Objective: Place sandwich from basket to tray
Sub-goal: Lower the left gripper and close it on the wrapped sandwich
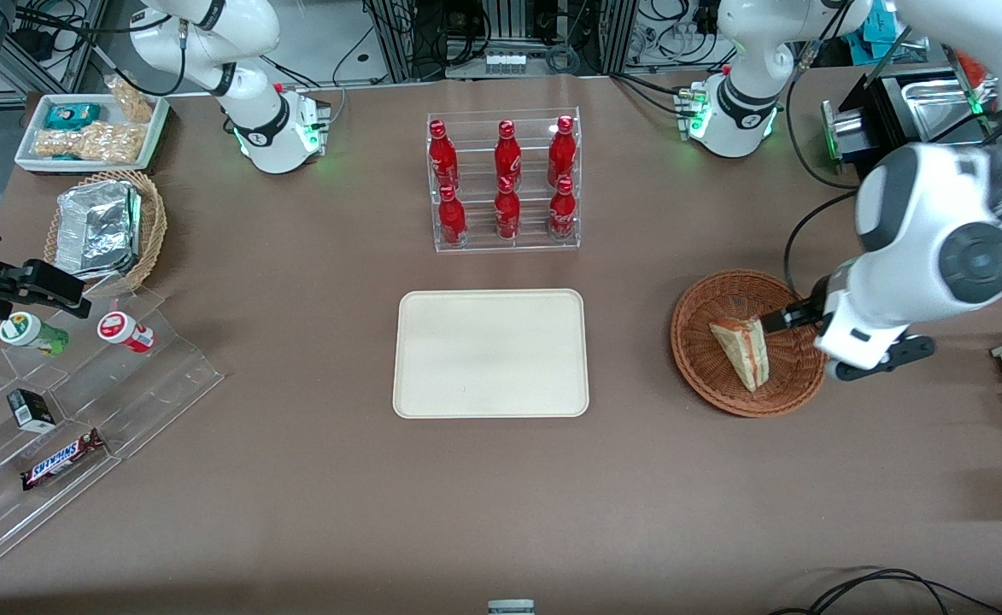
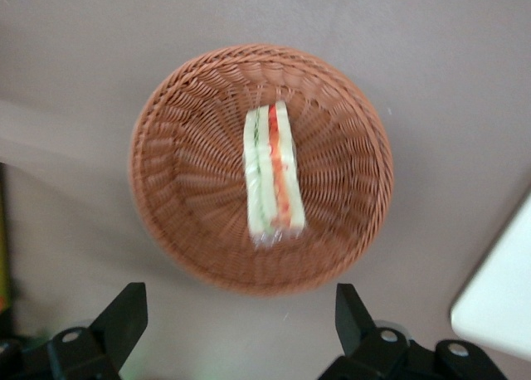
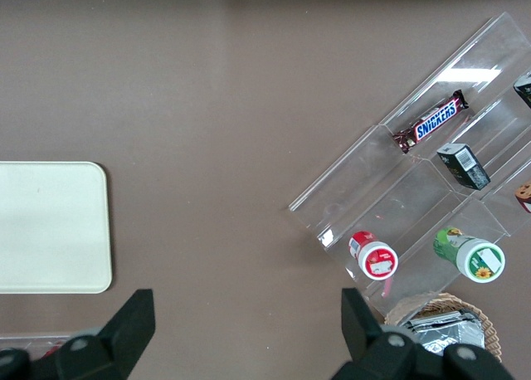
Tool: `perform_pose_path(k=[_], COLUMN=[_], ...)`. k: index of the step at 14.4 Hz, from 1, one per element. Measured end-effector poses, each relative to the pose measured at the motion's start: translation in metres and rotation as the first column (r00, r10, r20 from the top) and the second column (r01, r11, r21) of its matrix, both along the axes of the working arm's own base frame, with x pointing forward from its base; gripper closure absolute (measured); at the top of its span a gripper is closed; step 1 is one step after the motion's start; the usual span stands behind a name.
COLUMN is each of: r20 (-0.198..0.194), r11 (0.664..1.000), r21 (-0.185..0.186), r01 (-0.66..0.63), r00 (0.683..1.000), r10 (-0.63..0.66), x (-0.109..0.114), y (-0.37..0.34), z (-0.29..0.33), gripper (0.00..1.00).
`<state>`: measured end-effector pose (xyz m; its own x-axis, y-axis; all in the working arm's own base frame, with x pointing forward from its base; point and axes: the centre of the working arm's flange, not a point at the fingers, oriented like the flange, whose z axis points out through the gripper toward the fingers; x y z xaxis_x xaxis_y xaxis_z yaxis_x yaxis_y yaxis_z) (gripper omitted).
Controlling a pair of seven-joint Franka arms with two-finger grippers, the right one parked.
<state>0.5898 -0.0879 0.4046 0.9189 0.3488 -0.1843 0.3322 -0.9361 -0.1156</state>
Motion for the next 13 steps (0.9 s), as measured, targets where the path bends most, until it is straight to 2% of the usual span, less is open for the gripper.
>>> perform_pose_path(k=[3, 5, 7, 9, 13], r20=[0.061, 0.107, 0.135, 0.142, 0.153], r11=[0.991, 0.983, 0.978, 0.977, 0.977], r21=[0.006, -0.009, -0.022, -0.027, -0.03], r01=[-0.13, -0.185, -0.206, -0.211, -0.212], r00=[0.99, 0.977, 0.969, 0.967, 0.965], r10=[0.13, 0.185, 0.207, 0.213, 0.215], x=[-0.013, -0.025, -0.04, -0.049, -0.047], y=[0.004, 0.018, 0.029, 0.031, 0.029], z=[-0.058, -0.095, -0.123, -0.135, -0.131], gripper=[0.0, 0.0, 0.0, 0.0, 0.0])
